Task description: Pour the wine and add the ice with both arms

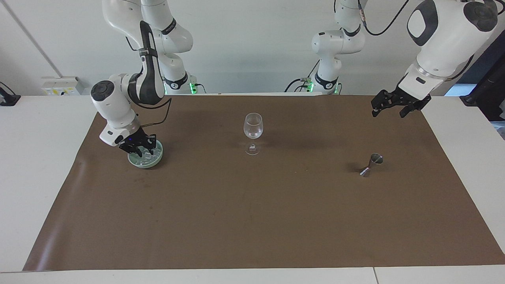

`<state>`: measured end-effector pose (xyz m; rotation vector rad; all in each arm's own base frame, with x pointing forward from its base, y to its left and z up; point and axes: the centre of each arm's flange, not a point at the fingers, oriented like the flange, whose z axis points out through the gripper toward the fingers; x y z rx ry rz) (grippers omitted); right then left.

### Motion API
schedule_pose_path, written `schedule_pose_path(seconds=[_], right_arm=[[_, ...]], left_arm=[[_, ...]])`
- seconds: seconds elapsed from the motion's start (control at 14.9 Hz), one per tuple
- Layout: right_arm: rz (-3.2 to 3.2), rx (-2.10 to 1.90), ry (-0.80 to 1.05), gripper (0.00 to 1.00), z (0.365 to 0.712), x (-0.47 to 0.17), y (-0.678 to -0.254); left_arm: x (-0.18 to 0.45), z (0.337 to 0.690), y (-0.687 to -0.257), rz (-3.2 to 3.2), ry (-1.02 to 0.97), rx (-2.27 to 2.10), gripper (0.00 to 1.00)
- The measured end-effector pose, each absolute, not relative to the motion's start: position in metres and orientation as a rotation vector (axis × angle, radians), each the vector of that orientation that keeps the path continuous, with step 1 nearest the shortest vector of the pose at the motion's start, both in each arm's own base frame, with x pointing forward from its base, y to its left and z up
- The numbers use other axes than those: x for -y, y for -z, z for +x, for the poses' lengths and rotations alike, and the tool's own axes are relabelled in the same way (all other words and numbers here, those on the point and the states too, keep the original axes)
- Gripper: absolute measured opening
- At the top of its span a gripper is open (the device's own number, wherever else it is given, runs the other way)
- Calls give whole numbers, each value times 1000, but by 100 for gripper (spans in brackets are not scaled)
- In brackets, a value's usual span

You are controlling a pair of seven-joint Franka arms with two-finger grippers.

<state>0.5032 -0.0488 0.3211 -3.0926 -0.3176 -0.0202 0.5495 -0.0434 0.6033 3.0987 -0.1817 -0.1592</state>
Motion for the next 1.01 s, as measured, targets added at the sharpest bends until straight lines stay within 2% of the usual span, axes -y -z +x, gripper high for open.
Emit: schedule_pose_path(seconds=[0.27, 0.4, 0.47, 0.61, 1.01], right_arm=[[-3092, 319, 18, 45, 503, 48, -321], [-3092, 320, 16, 41, 502, 48, -320], [-3092, 320, 16, 33, 502, 48, -320], [-3092, 322, 16, 30, 502, 48, -320], [-3092, 336, 34, 27, 508, 44, -327]], left_arm=[[41, 545, -607, 3099, 161, 199, 100], [41, 545, -606, 3099, 165, 201, 100], [41, 545, -605, 3099, 166, 200, 100], [40, 545, -605, 3099, 167, 196, 100], [39, 545, -605, 3099, 167, 194, 100]])
